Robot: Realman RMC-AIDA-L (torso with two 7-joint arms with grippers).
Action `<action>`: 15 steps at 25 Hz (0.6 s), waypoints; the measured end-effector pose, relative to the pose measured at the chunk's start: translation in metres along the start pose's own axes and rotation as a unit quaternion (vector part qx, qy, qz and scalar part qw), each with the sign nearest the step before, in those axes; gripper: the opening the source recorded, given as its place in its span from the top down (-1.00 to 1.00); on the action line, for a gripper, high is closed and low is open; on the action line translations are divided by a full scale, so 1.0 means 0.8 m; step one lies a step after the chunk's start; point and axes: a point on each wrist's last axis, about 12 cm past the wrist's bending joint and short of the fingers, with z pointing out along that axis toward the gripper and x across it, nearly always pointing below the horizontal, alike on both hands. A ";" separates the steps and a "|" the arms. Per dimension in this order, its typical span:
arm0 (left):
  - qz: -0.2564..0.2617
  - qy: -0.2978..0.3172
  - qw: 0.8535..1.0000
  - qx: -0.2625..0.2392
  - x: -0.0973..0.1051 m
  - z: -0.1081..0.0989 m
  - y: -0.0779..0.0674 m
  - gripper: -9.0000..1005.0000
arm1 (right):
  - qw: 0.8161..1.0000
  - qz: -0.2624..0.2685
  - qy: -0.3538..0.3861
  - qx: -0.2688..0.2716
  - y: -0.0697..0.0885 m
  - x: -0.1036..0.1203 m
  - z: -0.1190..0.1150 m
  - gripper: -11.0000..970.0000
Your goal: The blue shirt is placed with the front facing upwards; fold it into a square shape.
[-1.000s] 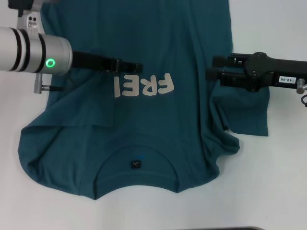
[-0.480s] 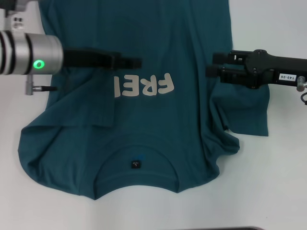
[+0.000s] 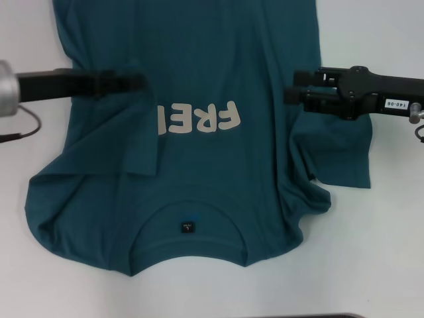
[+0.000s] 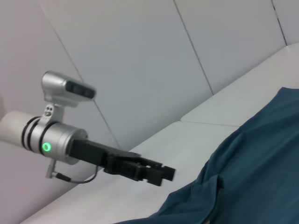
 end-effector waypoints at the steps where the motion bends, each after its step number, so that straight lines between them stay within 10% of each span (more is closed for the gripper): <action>1: -0.005 -0.003 1.000 -0.003 0.004 -0.008 0.003 -0.51 | 1.000 0.000 0.000 0.000 0.000 0.000 0.000 0.02; 15: -0.022 -0.032 0.999 -0.011 0.058 -0.096 0.026 -0.51 | 1.000 0.000 -0.009 0.003 -0.001 -0.003 0.001 0.03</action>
